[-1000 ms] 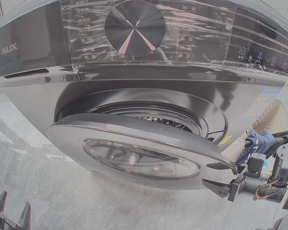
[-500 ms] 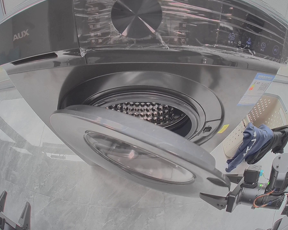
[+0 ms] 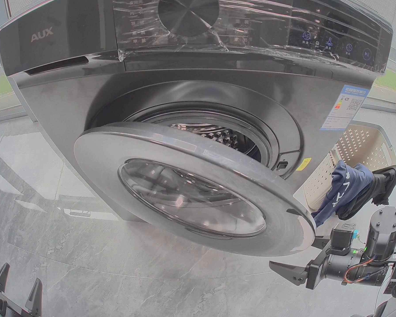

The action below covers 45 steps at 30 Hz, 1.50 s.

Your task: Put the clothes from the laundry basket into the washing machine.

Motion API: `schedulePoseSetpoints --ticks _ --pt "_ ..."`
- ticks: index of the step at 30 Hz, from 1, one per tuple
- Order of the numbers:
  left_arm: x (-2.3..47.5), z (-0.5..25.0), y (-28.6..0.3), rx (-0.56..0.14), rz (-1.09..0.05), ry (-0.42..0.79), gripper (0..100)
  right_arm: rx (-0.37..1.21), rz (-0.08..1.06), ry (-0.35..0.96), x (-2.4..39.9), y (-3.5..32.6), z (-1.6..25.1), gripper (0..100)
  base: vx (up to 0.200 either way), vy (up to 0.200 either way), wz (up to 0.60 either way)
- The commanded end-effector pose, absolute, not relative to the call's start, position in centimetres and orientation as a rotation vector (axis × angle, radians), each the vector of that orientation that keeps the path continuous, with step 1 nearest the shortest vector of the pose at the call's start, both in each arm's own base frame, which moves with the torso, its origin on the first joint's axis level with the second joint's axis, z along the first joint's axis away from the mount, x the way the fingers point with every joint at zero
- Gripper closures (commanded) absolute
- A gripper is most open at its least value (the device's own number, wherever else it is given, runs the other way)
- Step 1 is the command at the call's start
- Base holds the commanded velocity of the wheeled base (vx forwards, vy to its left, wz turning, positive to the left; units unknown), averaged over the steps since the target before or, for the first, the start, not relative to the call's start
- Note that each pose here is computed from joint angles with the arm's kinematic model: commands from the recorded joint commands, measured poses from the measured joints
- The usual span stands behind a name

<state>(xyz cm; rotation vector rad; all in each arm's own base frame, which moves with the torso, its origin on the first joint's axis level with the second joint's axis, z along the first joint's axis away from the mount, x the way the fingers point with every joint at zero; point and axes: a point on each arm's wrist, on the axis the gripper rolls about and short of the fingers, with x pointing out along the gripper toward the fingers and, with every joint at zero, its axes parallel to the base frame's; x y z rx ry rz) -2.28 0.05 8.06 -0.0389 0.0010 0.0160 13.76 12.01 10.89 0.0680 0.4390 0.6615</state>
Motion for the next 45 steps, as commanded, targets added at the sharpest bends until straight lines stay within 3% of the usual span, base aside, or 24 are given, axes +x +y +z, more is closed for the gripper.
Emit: schedulePoseSetpoints --ticks 1,11,20,28,40,45 --pt "-2.3 7.6 0.1 -0.040 0.015 0.004 0 0.054 0.669 0.469 13.3 11.9 10.3 0 0.000 0.000 0.00" --pt "-2.3 7.6 0.1 -0.040 0.015 0.004 0 0.067 0.663 0.436 13.9 12.2 11.0 0 0.000 0.000 0.00" --pt "-2.3 7.6 0.1 -0.040 0.015 0.003 0 0.077 0.625 0.419 15.3 12.4 11.3 0 -0.200 0.000 0.00" --pt "-2.3 7.6 0.1 -0.040 0.015 0.004 0 0.044 0.728 0.477 12.6 12.7 10.2 0 0.000 0.000 0.00" --pt "-2.3 7.6 0.1 -0.040 0.017 0.004 0 0.029 0.666 0.523 11.9 10.8 9.0 0 0.000 0.000 0.00" --pt "-2.3 7.6 0.1 -0.040 0.015 0.004 0 0.045 0.688 0.477 12.8 11.9 10.1 0 0.000 0.000 0.00"
